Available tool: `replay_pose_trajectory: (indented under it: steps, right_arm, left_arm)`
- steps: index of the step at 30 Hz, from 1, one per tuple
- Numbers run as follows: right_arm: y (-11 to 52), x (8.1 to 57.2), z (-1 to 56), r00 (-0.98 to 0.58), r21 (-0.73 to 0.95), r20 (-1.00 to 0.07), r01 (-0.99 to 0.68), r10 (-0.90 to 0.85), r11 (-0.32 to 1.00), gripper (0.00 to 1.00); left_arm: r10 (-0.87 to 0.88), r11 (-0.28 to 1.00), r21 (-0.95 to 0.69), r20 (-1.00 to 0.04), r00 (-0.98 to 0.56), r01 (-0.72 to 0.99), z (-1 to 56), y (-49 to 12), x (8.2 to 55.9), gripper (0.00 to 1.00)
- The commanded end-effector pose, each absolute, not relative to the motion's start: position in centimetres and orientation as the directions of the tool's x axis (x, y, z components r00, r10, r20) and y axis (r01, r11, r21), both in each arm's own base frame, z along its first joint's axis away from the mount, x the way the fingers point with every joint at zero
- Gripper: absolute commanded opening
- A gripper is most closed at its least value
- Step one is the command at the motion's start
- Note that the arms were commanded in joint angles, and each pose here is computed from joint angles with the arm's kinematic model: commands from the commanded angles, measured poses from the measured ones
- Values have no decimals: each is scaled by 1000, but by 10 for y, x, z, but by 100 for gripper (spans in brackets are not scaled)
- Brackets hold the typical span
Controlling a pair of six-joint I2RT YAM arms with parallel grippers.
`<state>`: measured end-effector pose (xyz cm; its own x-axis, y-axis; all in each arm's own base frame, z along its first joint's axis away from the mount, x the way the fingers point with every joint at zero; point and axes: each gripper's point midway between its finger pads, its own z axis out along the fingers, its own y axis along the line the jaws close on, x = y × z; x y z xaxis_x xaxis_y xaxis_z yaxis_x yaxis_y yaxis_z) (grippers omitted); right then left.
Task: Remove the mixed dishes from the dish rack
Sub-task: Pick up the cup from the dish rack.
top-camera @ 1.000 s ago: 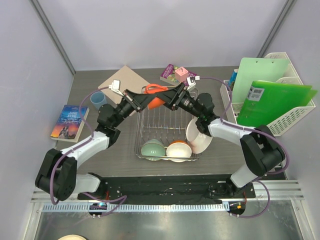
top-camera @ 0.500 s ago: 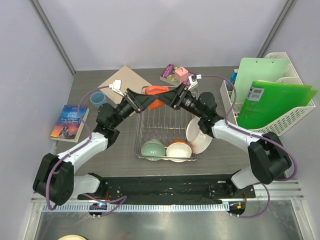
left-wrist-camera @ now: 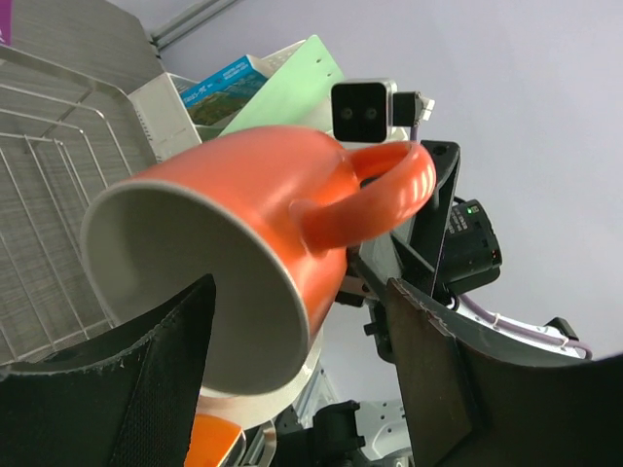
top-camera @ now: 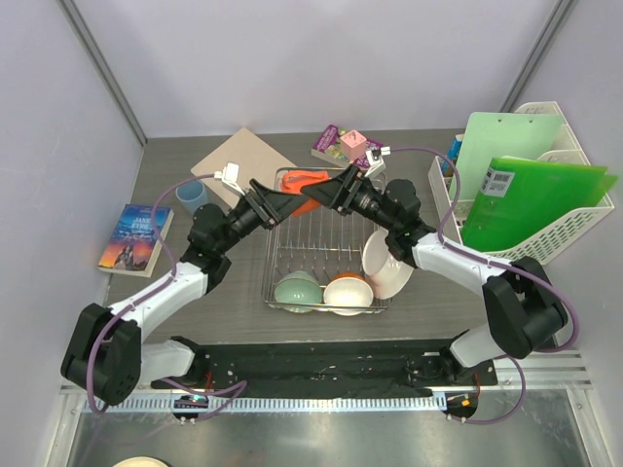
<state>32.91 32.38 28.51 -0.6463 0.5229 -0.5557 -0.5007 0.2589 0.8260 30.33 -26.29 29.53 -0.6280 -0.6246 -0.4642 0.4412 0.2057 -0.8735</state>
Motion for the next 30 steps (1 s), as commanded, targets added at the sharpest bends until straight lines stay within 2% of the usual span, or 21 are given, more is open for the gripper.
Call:
replay_pose_trajectory:
  steps: [1, 5, 8, 9, 11, 23, 25, 26, 28, 30]
  right_arm:
    - [315, 320, 353, -531, 748, -599, -638, 599, 183, 1]
    - [315, 318, 356, -529, 744, -600, -644, 600, 176, 1]
    - [316, 316, 355, -541, 751, -592, -640, 598, 164, 1]
    - [316, 315, 356, -546, 753, -587, -640, 598, 154, 1]
    - [317, 314, 355, -553, 753, -586, -643, 593, 144, 1]
    - [320, 307, 348, -585, 765, -570, -635, 577, 111, 1]
    - [320, 307, 345, -589, 768, -568, -631, 575, 111, 1]
    - [320, 306, 345, -590, 766, -569, -633, 573, 110, 1]
    - [320, 306, 344, -591, 766, -571, -634, 570, 110, 1]
    - [320, 306, 342, -589, 764, -581, -633, 561, 127, 1]
  left_arm:
    - [-625, 214, -853, -494, -604, 475, 297, -257, 295, 70]
    - [-628, 216, -855, -491, -603, 472, 292, -255, 293, 67]
    - [-632, 209, -854, -490, -600, 477, 292, -255, 294, 56]
    - [-632, 205, -853, -489, -601, 480, 293, -256, 295, 48]
    - [-632, 202, -853, -489, -601, 481, 293, -258, 297, 42]
    - [-623, 155, -855, -474, -623, 495, 306, -271, 309, 43]
    - [-612, 154, -857, -474, -633, 492, 302, -273, 309, 35]
    - [-611, 155, -858, -473, -635, 490, 301, -274, 309, 20]
    - [-609, 162, -862, -470, -639, 480, 296, -274, 311, 1]
    - [-603, 200, -881, -455, -655, 428, 284, -273, 315, 0]
